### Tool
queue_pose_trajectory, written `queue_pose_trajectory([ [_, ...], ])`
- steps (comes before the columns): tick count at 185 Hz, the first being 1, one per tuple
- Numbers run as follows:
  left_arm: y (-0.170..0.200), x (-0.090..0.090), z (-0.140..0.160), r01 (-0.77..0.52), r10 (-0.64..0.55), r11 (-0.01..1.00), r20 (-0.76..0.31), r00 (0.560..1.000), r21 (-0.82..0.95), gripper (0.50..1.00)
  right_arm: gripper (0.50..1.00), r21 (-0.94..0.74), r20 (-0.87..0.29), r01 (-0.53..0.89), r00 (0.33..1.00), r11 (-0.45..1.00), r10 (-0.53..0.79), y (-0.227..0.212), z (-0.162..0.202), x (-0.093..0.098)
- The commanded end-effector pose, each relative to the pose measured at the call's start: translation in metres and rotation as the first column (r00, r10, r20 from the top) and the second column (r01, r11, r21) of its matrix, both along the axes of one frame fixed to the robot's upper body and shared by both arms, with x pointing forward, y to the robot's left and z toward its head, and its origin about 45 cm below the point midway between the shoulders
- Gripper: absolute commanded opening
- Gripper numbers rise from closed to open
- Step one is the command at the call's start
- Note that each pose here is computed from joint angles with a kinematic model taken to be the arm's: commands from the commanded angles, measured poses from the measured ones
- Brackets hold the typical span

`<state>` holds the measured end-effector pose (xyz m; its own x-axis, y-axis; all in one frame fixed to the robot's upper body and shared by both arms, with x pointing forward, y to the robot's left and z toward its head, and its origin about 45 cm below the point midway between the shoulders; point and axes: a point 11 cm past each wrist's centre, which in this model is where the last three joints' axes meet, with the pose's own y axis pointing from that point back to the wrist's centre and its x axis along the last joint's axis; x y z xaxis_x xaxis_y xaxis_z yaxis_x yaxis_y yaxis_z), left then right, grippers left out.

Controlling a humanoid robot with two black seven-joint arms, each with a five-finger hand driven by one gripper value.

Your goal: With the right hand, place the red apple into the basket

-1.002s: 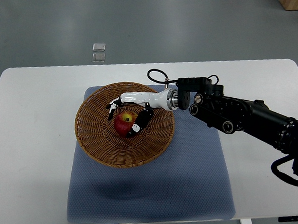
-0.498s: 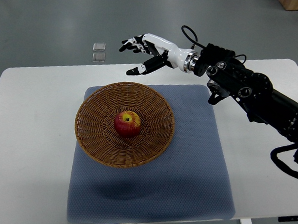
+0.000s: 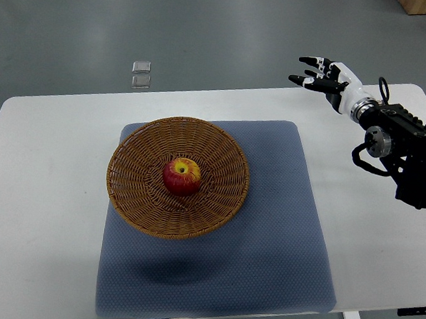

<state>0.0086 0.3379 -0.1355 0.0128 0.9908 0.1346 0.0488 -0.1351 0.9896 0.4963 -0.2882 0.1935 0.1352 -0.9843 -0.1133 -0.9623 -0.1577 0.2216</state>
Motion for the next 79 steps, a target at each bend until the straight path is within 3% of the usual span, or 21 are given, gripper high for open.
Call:
queue_pose_trajectory([
  [1, -0.001, 0.001, 0.000, 0.001, -0.001, 1.000, 0.001, 1.000, -0.002, 1.000, 0.909, 0.104, -0.046, 0.068, 0.997, 0.992, -0.064, -0.010, -0.019, -0.011],
  [39, 0.000, 0.001, 0.000, 0.000, 0.000, 1.000, 0.001, 1.000, 0.000, 1.000, 0.913, 0.241, -0.090, 0.128, 0.990, 0.962, -0.110, -0.009, -0.035, -0.020],
  [79, -0.001, 0.001, 0.000, -0.002, 0.002, 1.000, 0.002, 1.000, -0.002, 1.000, 0.913, 0.222, -0.096, 0.111, 0.991, 0.969, -0.092, -0.005, -0.042, -0.024],
])
